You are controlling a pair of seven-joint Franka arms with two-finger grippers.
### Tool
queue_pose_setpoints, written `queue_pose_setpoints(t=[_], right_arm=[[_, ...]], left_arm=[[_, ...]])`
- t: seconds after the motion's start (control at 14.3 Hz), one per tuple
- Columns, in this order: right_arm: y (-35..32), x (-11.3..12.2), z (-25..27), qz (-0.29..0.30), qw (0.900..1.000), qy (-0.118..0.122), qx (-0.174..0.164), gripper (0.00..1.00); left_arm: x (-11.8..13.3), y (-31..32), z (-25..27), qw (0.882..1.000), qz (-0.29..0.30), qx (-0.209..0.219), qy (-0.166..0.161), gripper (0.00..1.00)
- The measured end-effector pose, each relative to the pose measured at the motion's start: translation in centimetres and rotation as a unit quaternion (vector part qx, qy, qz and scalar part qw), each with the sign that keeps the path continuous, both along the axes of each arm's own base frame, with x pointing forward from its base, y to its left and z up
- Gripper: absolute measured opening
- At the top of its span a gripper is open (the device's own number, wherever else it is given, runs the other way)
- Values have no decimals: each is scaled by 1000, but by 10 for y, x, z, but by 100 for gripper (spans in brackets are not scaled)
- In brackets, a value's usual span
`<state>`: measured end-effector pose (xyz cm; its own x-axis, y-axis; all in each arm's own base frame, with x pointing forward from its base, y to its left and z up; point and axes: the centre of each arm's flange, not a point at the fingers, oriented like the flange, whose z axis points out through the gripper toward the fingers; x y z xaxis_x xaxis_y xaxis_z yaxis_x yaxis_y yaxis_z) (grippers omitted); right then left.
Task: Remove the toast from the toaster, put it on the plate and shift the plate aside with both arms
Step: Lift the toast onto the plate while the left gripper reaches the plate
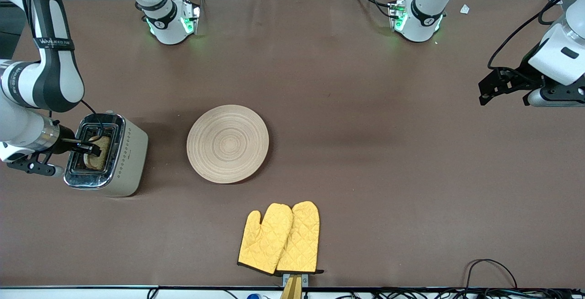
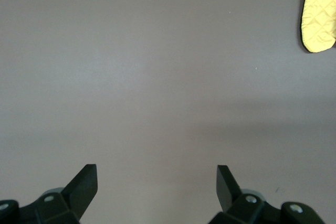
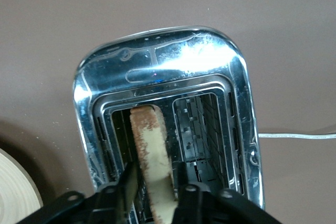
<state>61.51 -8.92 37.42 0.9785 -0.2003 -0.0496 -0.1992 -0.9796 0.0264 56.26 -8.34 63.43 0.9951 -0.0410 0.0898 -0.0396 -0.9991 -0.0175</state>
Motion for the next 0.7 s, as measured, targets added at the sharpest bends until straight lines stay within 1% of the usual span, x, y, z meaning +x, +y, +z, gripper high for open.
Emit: queue_pose_setpoints(t=[0.07,0.14,0.21,0.28,0.35,0.49,0.63,0.7], right_arm=[[-4,0,0,7,1000,0,1,20],[-7,0,2,15,1000,-1,2,12],[-7,1,6,24,1000,2,3,10],[-5,3,17,35,999,8,5,10],[-2,6,35,45,999,16,8,10],[19,7,88,65,997,35,15,10],[71,5,137,67,997,40,14,10],[107,3,148,58,998,38,11,8]], left_arm=[[0,0,0,1000,0,0,0,100],[0,0,0,1000,0,0,0,100],[0,0,0,1000,0,0,0,100],[0,0,0,1000,0,0,0,100],[0,0,0,1000,0,0,0,100],[0,0,0,1000,0,0,0,100],[0,0,0,1000,0,0,0,100],[0,0,0,1000,0,0,0,100]])
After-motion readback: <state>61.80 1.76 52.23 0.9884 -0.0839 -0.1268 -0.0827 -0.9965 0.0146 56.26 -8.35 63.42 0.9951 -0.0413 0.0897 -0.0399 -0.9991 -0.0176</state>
